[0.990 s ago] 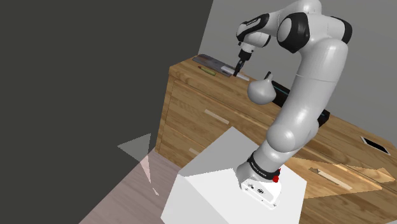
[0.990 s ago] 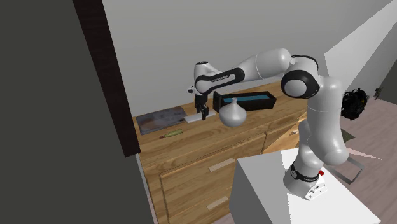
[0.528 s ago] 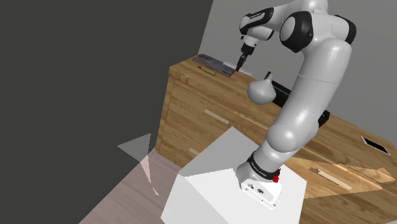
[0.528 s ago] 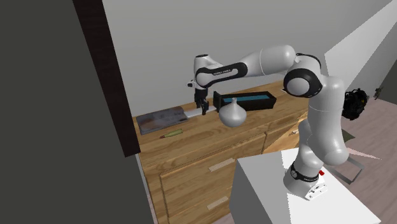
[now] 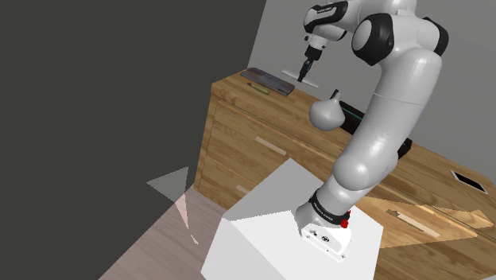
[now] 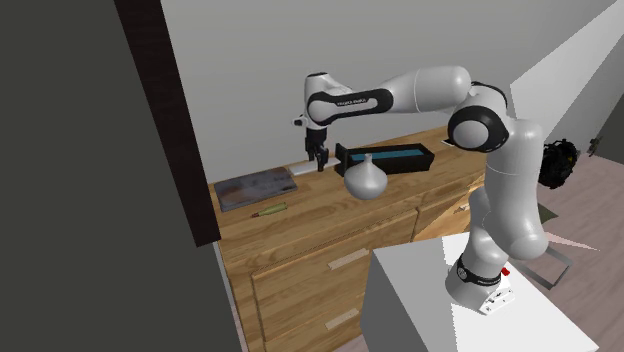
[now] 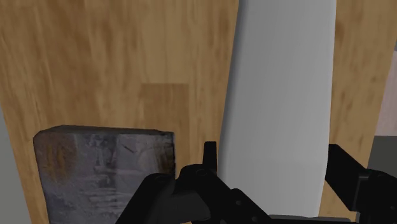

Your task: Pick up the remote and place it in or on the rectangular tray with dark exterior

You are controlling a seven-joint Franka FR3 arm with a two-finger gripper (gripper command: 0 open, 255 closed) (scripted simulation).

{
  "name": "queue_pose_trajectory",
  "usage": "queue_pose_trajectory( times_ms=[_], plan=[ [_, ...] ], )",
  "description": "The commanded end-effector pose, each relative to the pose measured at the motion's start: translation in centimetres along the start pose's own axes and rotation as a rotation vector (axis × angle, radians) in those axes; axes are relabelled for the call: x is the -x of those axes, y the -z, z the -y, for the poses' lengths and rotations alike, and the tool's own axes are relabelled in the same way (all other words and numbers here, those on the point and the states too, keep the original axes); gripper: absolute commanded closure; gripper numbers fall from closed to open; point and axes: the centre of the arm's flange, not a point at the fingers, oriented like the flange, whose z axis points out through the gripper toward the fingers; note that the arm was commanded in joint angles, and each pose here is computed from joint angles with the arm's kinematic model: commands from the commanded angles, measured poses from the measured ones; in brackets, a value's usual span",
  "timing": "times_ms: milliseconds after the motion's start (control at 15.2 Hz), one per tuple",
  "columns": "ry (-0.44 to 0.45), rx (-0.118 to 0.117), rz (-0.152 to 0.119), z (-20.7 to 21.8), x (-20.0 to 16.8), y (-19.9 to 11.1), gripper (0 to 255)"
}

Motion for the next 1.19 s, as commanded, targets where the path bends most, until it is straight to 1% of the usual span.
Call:
queue_pose_trajectory(
  times_ms=[0,66,1122],
  plan=[
    [0.0,0.0,0.0,0.1,0.1,1.1,255],
    [0.0,0.0,0.0,0.1,0.1,1.3,255],
    [0.0,0.0,0.0,-2.8,21.0,1.6,255]
  ],
)
